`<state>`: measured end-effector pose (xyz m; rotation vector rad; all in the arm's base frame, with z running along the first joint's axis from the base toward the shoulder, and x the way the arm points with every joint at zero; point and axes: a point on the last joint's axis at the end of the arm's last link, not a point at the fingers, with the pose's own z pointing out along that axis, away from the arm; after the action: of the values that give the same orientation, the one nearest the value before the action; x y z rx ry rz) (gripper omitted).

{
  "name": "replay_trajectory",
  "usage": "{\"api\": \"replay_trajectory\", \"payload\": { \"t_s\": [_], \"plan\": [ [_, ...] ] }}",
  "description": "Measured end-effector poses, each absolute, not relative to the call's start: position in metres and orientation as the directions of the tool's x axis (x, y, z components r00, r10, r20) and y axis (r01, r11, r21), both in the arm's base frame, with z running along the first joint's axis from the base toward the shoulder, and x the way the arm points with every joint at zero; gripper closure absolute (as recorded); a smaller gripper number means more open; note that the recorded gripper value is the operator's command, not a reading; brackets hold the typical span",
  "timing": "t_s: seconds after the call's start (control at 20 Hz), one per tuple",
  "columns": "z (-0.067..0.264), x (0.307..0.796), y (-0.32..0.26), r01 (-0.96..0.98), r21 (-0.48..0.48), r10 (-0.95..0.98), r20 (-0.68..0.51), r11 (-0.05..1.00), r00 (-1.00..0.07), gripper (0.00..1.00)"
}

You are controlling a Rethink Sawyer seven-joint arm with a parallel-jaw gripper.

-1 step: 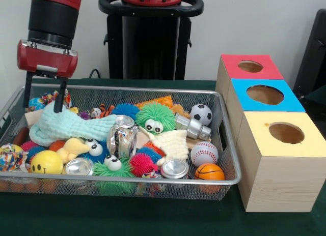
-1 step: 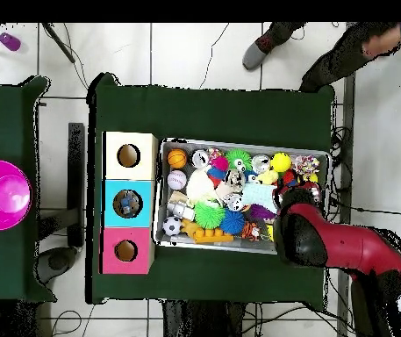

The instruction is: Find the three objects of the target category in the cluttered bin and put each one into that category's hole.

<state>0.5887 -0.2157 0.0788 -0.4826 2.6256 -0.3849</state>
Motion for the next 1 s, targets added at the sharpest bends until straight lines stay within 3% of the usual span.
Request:
{"api": "replay_trajectory", "payload": {
  "t_s": [0.65,1.0],
  "plan": [
    [0.115,0.529,-0.246,-0.201,-0.364,-0.327,-0.329,0.910,-0.886,0.00],
    [0.096,0.509,-0.238,-0.202,-0.374,-0.310,-0.257,0.905,-0.915,0.00]
  ]
}}
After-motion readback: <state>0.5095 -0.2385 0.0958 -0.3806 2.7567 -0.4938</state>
